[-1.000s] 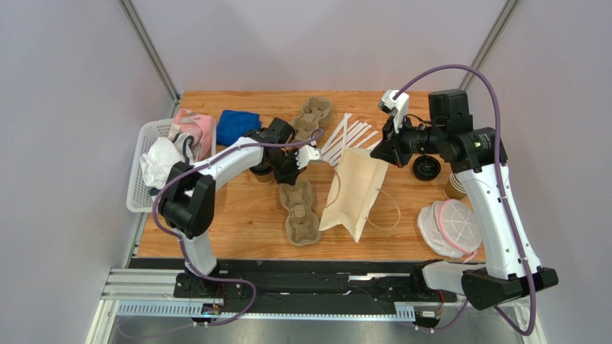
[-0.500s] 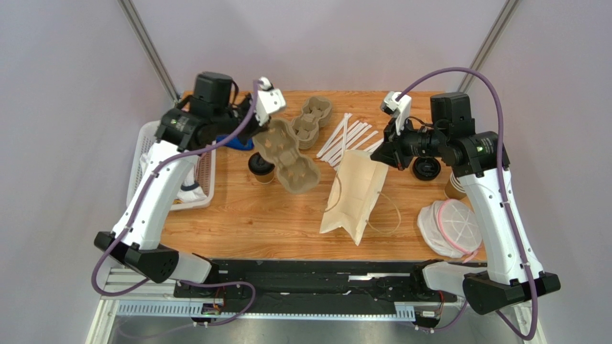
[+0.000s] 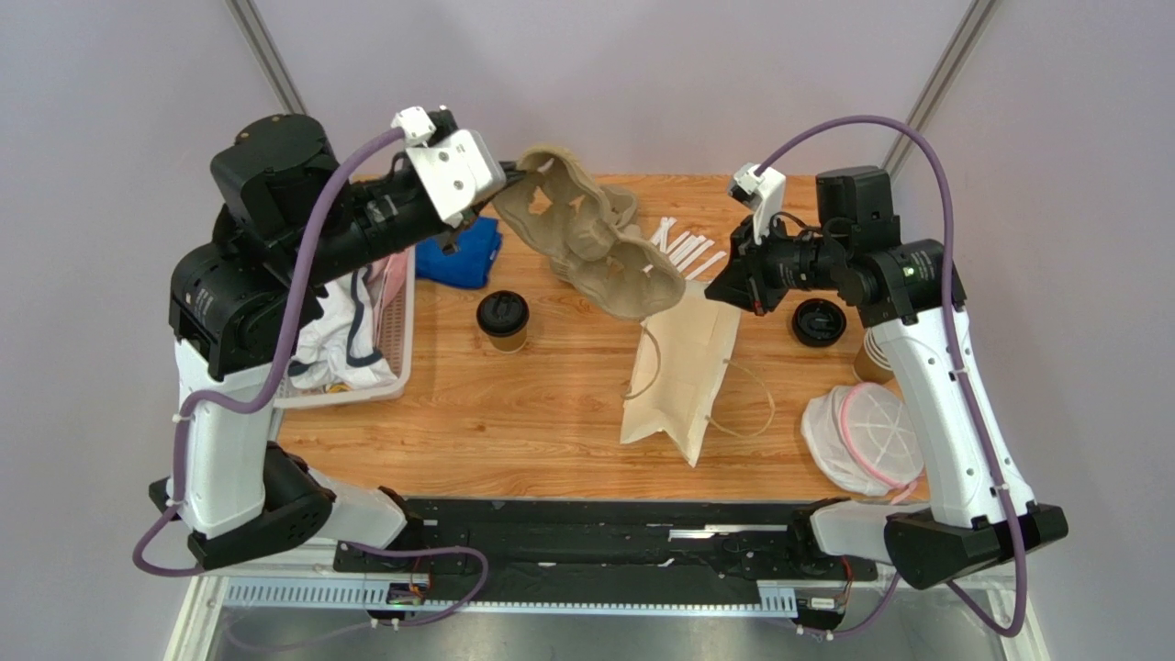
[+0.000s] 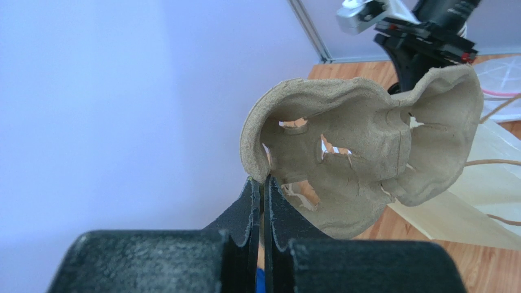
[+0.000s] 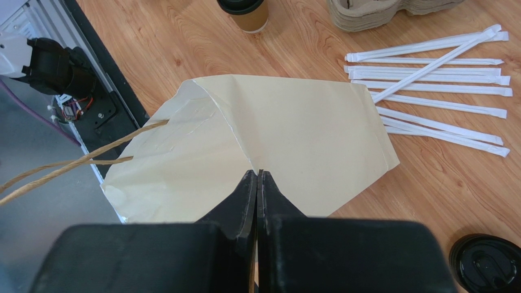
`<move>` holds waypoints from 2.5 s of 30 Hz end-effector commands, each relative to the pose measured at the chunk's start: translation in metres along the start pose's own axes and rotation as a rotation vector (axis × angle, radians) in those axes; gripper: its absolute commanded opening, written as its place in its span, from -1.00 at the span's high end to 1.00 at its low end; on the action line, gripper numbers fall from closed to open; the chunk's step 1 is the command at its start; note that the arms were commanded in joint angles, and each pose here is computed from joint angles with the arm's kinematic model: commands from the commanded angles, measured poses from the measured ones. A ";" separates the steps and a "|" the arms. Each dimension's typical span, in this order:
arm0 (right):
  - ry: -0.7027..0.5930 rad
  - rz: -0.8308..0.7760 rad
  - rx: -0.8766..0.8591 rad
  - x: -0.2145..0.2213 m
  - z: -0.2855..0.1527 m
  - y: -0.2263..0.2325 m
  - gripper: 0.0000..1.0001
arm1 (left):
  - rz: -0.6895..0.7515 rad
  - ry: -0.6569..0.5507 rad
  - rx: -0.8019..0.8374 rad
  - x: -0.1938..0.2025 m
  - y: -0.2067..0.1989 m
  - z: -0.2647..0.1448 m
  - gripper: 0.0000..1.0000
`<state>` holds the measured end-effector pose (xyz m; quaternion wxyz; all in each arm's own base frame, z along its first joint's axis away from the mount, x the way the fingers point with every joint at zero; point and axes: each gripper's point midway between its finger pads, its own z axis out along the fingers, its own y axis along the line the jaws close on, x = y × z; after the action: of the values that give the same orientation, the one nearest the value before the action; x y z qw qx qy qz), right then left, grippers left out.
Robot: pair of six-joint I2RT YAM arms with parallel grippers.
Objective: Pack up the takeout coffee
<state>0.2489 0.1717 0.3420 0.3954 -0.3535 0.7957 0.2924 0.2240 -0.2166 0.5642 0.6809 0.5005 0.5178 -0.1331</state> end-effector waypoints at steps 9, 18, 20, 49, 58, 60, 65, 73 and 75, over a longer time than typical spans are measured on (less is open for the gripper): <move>-0.040 0.033 0.042 -0.020 0.004 -0.002 1.00 | 0.287 -0.036 0.008 -0.031 -0.047 0.039 1.00; -0.039 0.011 0.065 -0.021 0.005 0.002 1.00 | 0.367 -0.035 0.014 -0.035 -0.067 0.062 1.00; -0.042 0.006 0.071 -0.023 0.005 0.001 1.00 | 0.371 -0.049 0.013 -0.040 -0.068 0.064 1.00; -0.057 0.040 -0.068 -0.023 0.005 0.032 1.00 | 0.675 0.095 0.215 0.030 -0.173 0.086 1.00; -0.047 0.108 -0.102 -0.016 0.002 0.045 1.00 | 0.719 0.188 0.119 0.041 -0.172 0.098 1.00; -0.035 0.133 -0.110 -0.012 0.003 0.046 1.00 | 0.740 0.197 0.092 0.042 -0.168 0.099 1.00; -0.029 0.187 -0.137 -0.011 0.000 0.055 1.00 | 0.777 0.173 0.062 0.028 -0.158 0.092 1.00; 0.024 0.393 -0.182 0.002 0.008 0.065 1.00 | 0.837 0.173 0.134 0.029 -0.170 0.088 1.00; 0.036 0.420 -0.181 0.005 0.012 0.063 1.00 | 0.806 0.185 0.176 0.037 -0.182 0.090 1.00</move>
<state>0.2095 0.2087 0.3398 0.2997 -0.2462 0.8295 0.4019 0.1723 -0.3631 0.4258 0.5826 0.7279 0.3222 0.1642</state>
